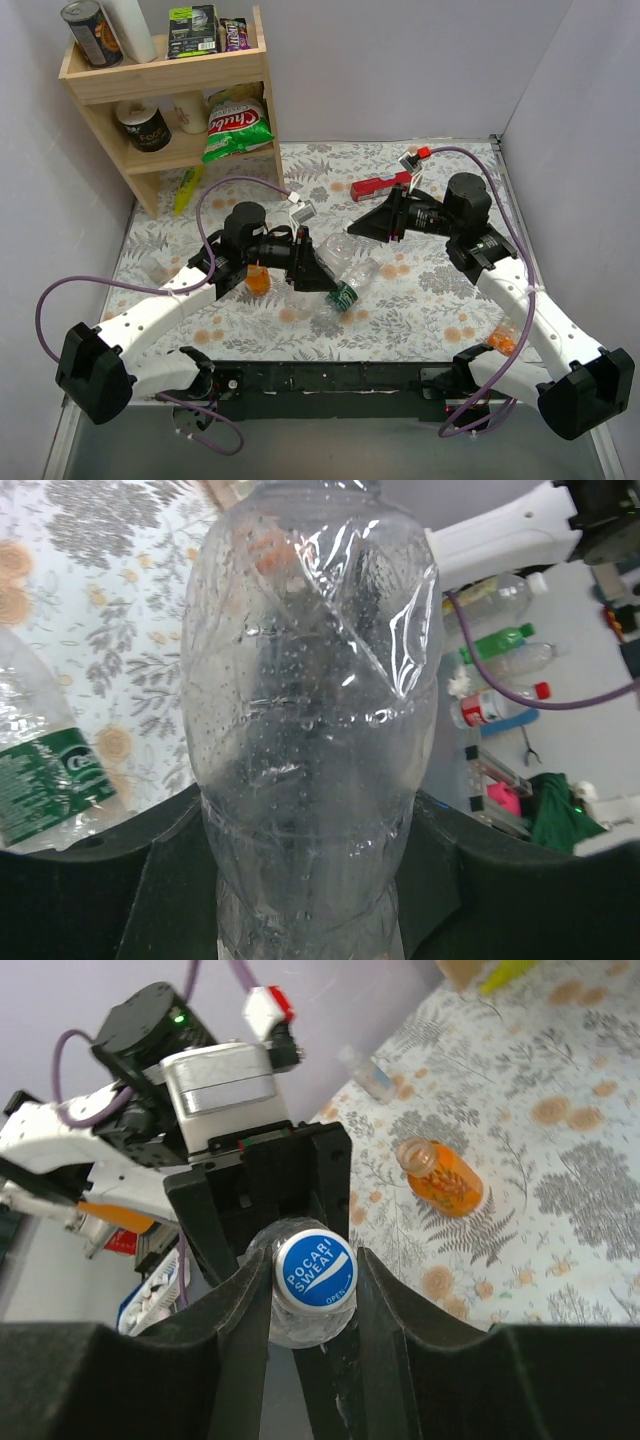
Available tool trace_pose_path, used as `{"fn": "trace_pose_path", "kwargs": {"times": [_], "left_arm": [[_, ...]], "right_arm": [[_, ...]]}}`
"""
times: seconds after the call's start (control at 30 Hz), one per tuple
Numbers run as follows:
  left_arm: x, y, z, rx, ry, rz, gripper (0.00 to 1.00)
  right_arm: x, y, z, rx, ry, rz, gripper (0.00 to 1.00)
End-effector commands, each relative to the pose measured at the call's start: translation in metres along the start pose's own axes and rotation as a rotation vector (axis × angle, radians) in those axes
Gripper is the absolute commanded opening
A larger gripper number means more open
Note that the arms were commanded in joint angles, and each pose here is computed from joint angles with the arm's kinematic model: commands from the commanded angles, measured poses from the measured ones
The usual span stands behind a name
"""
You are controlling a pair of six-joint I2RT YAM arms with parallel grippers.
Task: Unscrew the bottle caps
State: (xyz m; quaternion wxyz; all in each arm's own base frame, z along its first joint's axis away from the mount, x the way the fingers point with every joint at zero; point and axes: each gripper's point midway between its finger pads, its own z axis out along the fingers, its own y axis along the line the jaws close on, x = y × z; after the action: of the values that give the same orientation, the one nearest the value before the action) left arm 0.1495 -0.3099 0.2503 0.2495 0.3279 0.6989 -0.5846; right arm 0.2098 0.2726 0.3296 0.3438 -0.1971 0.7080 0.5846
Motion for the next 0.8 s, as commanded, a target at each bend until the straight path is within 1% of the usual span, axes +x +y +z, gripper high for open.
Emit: {"fn": "trace_pose_path", "kwargs": {"times": [0.0, 0.03, 0.07, 0.13, 0.23, 0.27, 0.3, 0.33, 0.37, 0.4, 0.43, 0.47, 0.5, 0.53, 0.57, 0.6, 0.63, 0.67, 0.7, 0.73, 0.77], "left_arm": [[-0.005, -0.048, -0.012, 0.214, 0.021, 0.007, 0.22], [-0.005, -0.053, -0.013, 0.237, 0.023, 0.015, 0.21], [-0.004, -0.057, -0.015, 0.251, 0.031, 0.0, 0.21], [-0.002, -0.064, -0.018, 0.294, 0.055, -0.001, 0.21], [0.002, -0.068, -0.021, 0.311, 0.074, -0.017, 0.2], [0.002, -0.067, -0.02, 0.3, 0.071, -0.016, 0.2], [0.002, -0.063, -0.019, 0.281, 0.062, 0.003, 0.2], [0.002, -0.055, -0.017, 0.228, 0.05, -0.013, 0.2], [0.0, -0.051, -0.017, 0.197, 0.034, -0.004, 0.2], [0.001, -0.044, -0.016, 0.155, 0.027, -0.01, 0.2], [0.001, -0.025, -0.014, 0.054, 0.004, -0.011, 0.2], [0.0, -0.017, -0.014, 0.001, -0.009, -0.006, 0.2], [0.0, -0.005, -0.014, -0.064, -0.021, 0.001, 0.2], [0.004, 0.007, -0.015, -0.122, -0.015, 0.004, 0.2], [-0.002, 0.026, -0.018, -0.236, -0.049, 0.013, 0.2], [-0.003, 0.033, -0.019, -0.284, -0.056, 0.026, 0.2], [0.001, 0.037, -0.017, -0.324, -0.038, 0.044, 0.21], [-0.004, 0.054, -0.02, -0.436, -0.066, 0.055, 0.21], [-0.007, 0.056, -0.019, -0.473, -0.073, 0.063, 0.21], [-0.004, 0.057, -0.015, -0.504, -0.07, 0.068, 0.2], [-0.008, 0.063, -0.017, -0.563, -0.098, 0.057, 0.2]], "right_arm": [[0.005, 0.051, -0.011, -0.297, 0.019, -0.25, 0.01], [0.009, 0.057, -0.014, -0.339, 0.038, -0.27, 0.01], [0.007, 0.064, -0.015, -0.376, 0.029, -0.313, 0.01], [0.01, 0.069, -0.017, -0.415, 0.059, -0.325, 0.01], [0.007, 0.073, -0.018, -0.433, 0.06, -0.374, 0.01], [0.009, 0.067, -0.016, -0.403, 0.077, -0.339, 0.01], [0.002, 0.068, -0.015, -0.378, 0.071, -0.337, 0.01], [-0.004, 0.06, -0.011, -0.328, 0.048, -0.351, 0.01], [-0.008, 0.054, -0.008, -0.289, 0.044, -0.329, 0.02], [-0.005, 0.045, -0.007, -0.236, 0.062, -0.267, 0.21], [-0.012, 0.038, -0.004, -0.18, 0.03, -0.254, 0.32], [-0.014, 0.035, -0.004, -0.151, 0.019, -0.224, 0.42], [-0.015, 0.029, -0.004, -0.109, 0.007, -0.187, 0.57], [-0.02, 0.014, -0.002, -0.025, -0.042, -0.152, 0.6], [-0.024, 0.015, -0.004, 0.003, -0.075, -0.107, 0.61], [-0.025, 0.009, -0.006, 0.042, -0.106, -0.064, 0.62], [-0.036, 0.0, -0.007, 0.11, -0.186, -0.023, 0.62], [-0.031, -0.005, -0.011, 0.136, -0.22, 0.018, 0.62], [-0.033, -0.006, -0.012, 0.151, -0.262, 0.07, 0.62], [-0.039, -0.008, -0.012, 0.178, -0.326, 0.08, 0.61], [-0.037, -0.011, -0.013, 0.194, -0.345, 0.096, 0.61]]}}
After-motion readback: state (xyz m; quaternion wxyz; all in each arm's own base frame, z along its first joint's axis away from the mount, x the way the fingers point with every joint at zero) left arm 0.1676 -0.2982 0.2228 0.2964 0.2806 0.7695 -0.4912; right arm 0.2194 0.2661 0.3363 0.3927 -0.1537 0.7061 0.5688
